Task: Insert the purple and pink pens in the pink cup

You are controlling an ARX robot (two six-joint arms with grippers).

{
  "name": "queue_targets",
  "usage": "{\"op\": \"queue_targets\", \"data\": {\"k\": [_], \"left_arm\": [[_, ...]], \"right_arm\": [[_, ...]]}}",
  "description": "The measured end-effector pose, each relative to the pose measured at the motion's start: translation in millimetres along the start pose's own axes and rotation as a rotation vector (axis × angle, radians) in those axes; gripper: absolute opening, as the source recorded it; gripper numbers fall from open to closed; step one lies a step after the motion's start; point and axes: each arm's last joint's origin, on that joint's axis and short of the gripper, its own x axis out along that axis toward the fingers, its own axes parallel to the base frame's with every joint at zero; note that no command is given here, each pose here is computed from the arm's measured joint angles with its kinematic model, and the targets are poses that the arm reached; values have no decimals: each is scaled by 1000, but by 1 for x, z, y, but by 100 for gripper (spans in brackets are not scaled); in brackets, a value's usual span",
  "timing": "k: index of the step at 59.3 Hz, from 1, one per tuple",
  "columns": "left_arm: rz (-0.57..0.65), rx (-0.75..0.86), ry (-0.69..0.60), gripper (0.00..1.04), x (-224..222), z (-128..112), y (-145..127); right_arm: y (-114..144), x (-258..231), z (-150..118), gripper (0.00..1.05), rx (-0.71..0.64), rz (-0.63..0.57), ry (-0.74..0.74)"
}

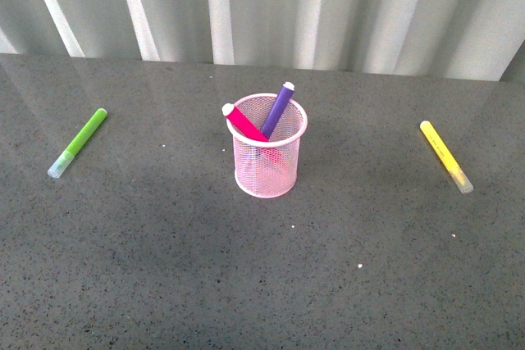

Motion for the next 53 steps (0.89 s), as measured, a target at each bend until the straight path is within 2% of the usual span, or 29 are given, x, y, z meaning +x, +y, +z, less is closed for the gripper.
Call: {"op": "queue_targets", "data": {"k": [17,53], "left_arm": [[0,0,0,98,0,0,0],[0,0,0,98,0,0,0]], "right_arm": [[0,-22,-14,3,0,1,3],[0,-48,-5,3,0,0,-31]]}}
